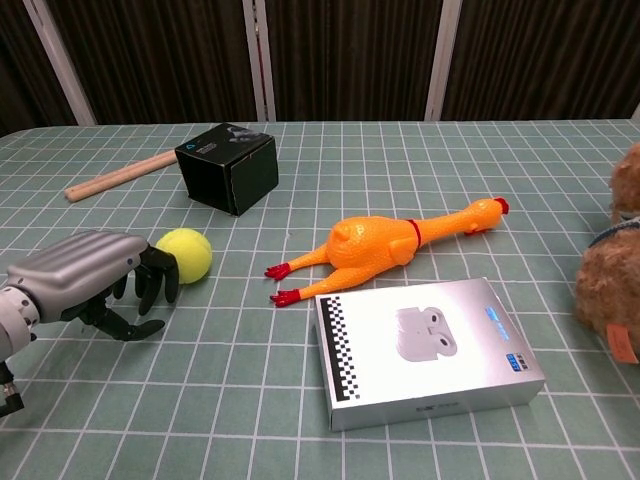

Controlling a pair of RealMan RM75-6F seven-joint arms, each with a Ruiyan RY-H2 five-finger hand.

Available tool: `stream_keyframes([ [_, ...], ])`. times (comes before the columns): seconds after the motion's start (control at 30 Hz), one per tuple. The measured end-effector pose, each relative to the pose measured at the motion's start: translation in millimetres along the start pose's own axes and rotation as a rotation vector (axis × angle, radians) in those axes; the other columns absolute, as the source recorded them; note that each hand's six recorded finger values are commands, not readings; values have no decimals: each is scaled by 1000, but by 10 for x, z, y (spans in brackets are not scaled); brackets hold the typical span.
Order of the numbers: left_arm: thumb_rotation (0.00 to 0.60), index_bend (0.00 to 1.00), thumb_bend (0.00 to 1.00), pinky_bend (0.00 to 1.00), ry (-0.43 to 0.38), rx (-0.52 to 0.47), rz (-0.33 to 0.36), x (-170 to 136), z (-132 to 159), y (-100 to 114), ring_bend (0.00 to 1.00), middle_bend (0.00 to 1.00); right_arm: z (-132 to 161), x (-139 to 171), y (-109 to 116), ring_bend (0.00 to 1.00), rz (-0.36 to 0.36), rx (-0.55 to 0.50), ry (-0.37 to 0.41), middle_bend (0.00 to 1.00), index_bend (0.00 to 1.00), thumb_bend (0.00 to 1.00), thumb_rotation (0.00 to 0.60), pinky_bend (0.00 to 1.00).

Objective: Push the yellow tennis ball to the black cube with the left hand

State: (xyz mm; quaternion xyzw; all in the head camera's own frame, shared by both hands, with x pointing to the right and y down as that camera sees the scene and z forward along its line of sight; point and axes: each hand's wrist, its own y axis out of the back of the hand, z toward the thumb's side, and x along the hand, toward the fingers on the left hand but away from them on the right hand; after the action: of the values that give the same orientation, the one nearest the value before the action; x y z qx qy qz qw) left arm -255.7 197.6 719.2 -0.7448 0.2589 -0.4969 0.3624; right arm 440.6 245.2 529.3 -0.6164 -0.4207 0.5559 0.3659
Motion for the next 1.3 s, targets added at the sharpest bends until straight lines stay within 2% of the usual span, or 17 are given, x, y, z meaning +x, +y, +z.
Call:
stream_keyframes([
  [0.33,600,459,274,439,16,17,16,136,-74,46,409,558,-1,-20,-19,0,10,3,-1,0,0,342,600,40],
  [0.73,600,408,274,410,11,27,53,315,-121,93,360,503,-14,-35,-14,0,15,2,-3,0,0,342,600,40],
  [1.3,600,394,274,411,110,59,101,528,-300,177,356,497,-15,-32,-18,0,21,1,-3,0,0,343,600,40],
])
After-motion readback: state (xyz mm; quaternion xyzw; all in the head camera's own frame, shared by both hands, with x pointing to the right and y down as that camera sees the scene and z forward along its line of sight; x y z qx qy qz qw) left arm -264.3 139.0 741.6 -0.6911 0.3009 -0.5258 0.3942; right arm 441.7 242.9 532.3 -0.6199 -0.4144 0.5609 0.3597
